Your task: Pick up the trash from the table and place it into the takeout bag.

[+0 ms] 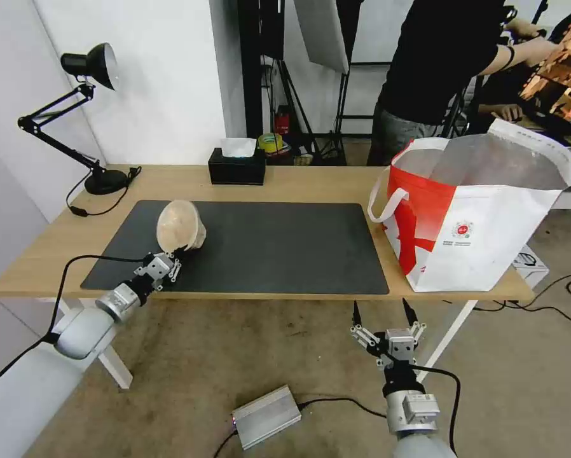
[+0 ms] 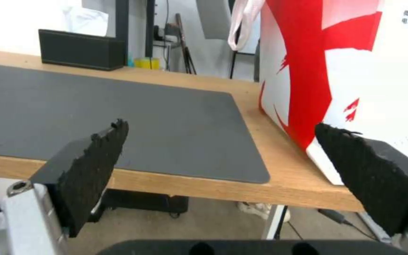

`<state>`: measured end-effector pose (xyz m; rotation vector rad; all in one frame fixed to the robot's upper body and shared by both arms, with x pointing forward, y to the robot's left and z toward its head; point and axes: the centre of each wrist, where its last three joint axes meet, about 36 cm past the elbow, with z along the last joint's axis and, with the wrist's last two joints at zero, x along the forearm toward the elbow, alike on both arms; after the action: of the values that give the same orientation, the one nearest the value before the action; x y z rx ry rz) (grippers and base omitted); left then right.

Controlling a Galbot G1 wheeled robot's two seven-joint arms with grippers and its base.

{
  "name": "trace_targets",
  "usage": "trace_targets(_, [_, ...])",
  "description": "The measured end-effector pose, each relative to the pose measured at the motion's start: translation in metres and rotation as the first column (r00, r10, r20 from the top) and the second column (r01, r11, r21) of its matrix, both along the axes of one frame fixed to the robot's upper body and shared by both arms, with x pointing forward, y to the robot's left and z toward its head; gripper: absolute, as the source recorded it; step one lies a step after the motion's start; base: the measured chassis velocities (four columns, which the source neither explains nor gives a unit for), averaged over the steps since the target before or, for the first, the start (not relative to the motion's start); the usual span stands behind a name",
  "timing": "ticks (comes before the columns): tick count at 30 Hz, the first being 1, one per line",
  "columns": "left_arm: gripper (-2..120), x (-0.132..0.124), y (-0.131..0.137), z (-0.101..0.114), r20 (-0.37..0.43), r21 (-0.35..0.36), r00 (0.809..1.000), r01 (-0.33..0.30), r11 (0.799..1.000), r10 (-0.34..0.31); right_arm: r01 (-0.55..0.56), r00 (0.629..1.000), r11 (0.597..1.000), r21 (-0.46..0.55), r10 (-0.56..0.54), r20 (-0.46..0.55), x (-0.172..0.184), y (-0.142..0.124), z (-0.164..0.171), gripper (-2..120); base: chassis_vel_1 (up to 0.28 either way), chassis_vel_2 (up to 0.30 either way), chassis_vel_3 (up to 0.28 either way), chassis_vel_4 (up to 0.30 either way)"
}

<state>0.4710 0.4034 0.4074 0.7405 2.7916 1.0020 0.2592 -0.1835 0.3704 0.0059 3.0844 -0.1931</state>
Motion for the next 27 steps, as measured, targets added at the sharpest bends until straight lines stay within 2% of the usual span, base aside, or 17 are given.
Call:
trace_targets(6, [0, -0.004, -0.004, 0.014, 0.028, -0.003, 0.999, 0.023, 1.0, -0.023, -0.001, 1.0, 1.0, 0.001, 0.001, 0.006, 0.001, 0.0, 0.002, 100, 0.0, 0.0, 0.0, 0.0])
trace_targets(14, [0, -0.01, -0.015, 0.055, 0.106, -0.002, 0.989, 0.104, 0.995, -0.103, -0.005, 1.0, 1.0, 0.005, 0.005, 0.015, 0.002, 0.001, 0.006, 100, 0.0, 0.0, 0.0, 0.0])
trace_targets(16, [0, -0.01, -0.016, 0.057, 0.111, -0.002, 0.988, 0.112, 0.994, -0.111, -0.005, 1.0, 1.0, 0.005, 0.005, 0.015, 0.002, 0.002, 0.006, 100, 0.0, 0.0, 0.0, 0.0])
trace_targets(20, [0, -0.012, -0.029, 0.08, 0.155, -0.006, 0.974, 0.17, 0.985, -0.167, -0.005, 1.0, 1.0, 0.009, 0.005, 0.018, 0.001, 0.003, 0.008, 100, 0.0, 0.0, 0.0, 0.0])
trace_targets(27, [0, -0.007, -0.039, 0.102, 0.194, 0.009, 0.952, 0.239, 0.971, -0.236, -0.018, 1.0, 1.0, 0.01, 0.018, 0.021, 0.0, 0.004, 0.01, 100, 0.0, 0.0, 0.0, 0.0])
